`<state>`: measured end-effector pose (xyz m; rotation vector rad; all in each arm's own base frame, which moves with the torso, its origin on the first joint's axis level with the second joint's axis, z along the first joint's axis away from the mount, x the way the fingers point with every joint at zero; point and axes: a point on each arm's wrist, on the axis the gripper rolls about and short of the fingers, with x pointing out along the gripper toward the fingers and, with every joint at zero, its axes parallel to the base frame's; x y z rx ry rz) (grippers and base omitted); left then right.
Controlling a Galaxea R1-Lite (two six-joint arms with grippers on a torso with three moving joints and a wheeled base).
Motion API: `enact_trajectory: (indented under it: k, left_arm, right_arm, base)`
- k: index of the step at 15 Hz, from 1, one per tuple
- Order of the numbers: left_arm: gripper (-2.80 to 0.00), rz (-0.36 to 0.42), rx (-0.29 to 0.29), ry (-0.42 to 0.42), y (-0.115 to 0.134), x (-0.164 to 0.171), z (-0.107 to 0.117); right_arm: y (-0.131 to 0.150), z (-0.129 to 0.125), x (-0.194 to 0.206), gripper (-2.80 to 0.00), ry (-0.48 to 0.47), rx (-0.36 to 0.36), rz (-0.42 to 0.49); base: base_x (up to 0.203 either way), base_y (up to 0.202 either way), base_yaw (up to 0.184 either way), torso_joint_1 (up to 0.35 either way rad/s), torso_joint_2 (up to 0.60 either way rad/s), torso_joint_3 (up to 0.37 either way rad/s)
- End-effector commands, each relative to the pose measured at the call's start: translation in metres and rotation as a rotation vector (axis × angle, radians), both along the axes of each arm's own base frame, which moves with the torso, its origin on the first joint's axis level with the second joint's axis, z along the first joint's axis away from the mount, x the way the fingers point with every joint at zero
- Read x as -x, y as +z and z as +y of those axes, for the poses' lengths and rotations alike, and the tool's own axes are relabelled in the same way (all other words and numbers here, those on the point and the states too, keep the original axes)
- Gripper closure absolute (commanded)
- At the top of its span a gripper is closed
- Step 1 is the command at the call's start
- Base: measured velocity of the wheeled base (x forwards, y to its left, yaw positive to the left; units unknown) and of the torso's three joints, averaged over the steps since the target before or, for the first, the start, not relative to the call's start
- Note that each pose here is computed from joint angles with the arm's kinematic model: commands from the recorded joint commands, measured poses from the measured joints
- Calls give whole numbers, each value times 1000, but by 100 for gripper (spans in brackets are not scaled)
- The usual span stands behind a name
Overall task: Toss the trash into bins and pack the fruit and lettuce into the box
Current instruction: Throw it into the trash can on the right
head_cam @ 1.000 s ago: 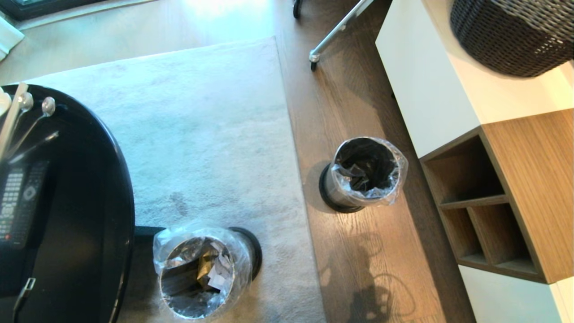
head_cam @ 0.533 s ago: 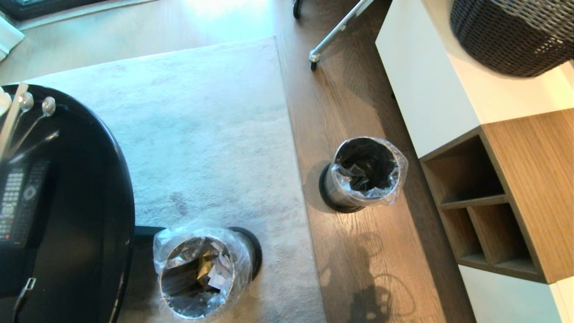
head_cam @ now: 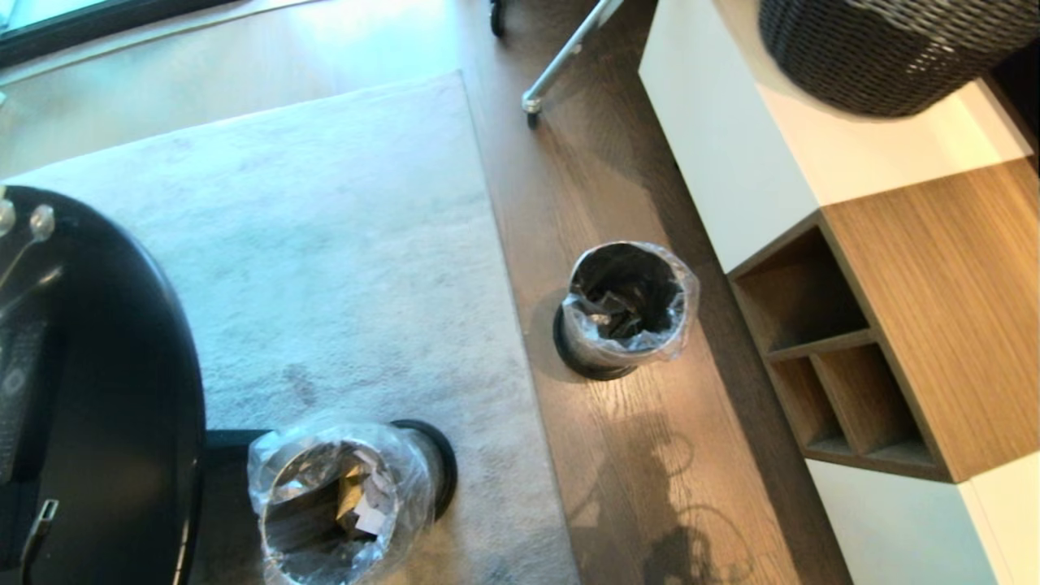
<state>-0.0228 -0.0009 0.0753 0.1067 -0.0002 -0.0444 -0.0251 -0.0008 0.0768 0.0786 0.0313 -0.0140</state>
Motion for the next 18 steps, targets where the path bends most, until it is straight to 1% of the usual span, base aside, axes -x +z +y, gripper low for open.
enact_trajectory:
  k: [1,6,9,18]
  left_arm:
    - [0,1,-1,0,0,0,0]
    - [0,1,-1,0,0,0,0]
    - [0,1,-1,0,0,0,0]
    - [0,-2,1,0,0,0,0]
  right_arm:
    - [0,0,0,0,-1,-1,0]
    - [0,0,0,0,-1,-1,0]
    - [0,0,0,0,0,-1,0]
    - [0,0,0,0,0,-1,0]
  base:
    - [-1,5,-170,2,2,-1]
    - [2,7,-167,2,0,2]
    - [0,3,-122,-2,4,4]
    - [0,0,0,0,0,0]
